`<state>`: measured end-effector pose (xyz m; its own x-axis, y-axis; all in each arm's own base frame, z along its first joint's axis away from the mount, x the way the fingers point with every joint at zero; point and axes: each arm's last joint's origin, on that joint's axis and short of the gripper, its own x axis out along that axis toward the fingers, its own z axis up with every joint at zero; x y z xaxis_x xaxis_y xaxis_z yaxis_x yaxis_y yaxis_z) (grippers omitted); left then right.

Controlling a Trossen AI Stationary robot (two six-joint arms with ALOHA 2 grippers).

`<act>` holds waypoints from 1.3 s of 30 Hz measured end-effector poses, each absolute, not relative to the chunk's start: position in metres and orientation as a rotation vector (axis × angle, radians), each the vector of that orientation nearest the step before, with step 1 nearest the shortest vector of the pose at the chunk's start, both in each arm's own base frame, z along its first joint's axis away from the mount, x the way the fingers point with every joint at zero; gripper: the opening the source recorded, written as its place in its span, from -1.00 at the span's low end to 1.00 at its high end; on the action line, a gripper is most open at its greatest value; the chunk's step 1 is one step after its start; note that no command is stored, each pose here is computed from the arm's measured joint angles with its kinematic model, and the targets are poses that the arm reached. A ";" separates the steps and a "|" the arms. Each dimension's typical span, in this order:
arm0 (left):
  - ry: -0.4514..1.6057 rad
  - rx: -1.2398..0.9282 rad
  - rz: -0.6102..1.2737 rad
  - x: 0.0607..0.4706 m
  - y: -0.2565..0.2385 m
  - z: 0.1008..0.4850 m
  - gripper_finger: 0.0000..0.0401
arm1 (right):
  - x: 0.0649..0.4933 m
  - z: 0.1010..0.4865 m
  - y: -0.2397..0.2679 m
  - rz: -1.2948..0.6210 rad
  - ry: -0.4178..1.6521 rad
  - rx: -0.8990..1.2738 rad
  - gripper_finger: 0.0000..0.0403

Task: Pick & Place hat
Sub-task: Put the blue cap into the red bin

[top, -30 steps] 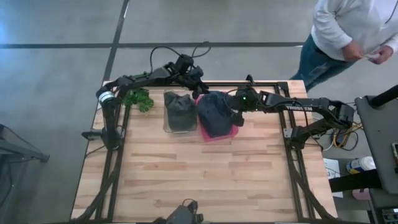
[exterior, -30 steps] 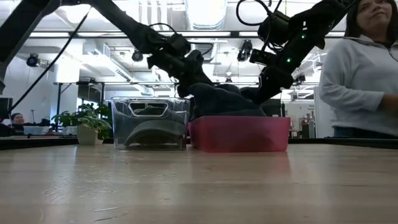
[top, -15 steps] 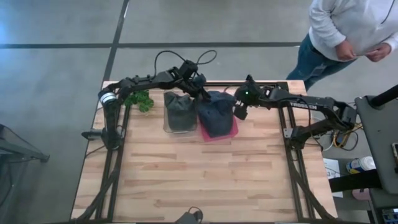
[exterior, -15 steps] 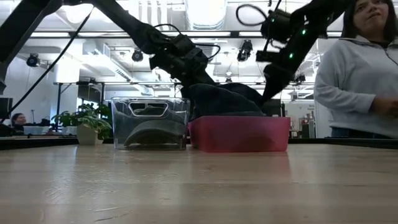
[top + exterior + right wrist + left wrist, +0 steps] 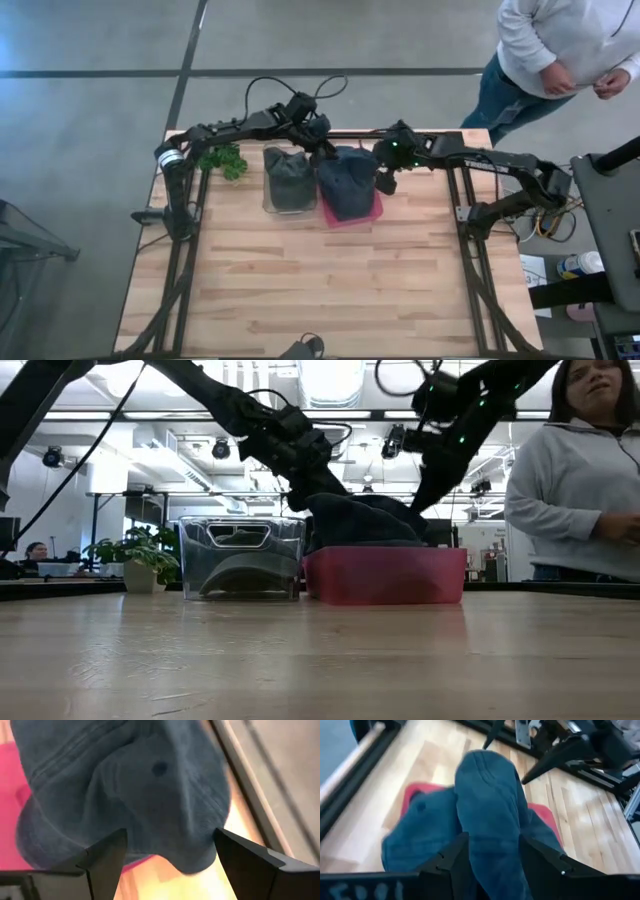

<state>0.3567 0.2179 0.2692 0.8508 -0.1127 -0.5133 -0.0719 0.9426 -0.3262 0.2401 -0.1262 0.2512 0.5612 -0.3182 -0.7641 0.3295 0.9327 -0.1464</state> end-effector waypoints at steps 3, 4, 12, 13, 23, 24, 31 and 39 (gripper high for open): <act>0.612 -0.373 -0.026 0.353 0.216 0.264 -0.18 | 0.250 0.235 -0.130 -0.331 0.939 0.040 0.41; 0.629 -0.382 -0.027 0.352 0.215 0.263 -0.18 | 0.253 0.229 -0.131 -0.322 0.959 0.046 0.39; 0.652 -0.393 -0.047 0.356 0.206 0.261 -0.18 | 0.280 0.203 -0.143 -0.221 0.985 0.058 0.14; 0.650 -0.391 -0.050 0.357 0.205 0.262 -0.18 | 0.282 0.197 -0.145 -0.217 1.004 0.063 0.11; 0.603 -0.211 0.098 0.356 0.209 0.293 -0.18 | 0.287 0.190 -0.152 -0.212 1.070 0.063 0.05; 0.593 -0.197 0.108 0.355 0.209 0.299 -0.18 | 0.286 0.193 -0.153 -0.221 1.067 0.059 0.05; 0.693 -0.306 -0.013 0.342 0.190 0.306 -0.18 | 0.277 0.220 -0.159 -0.273 0.986 0.036 0.05; 0.895 -0.395 -0.027 0.335 0.170 0.285 -0.18 | 0.272 0.220 -0.157 -0.273 0.996 0.039 0.05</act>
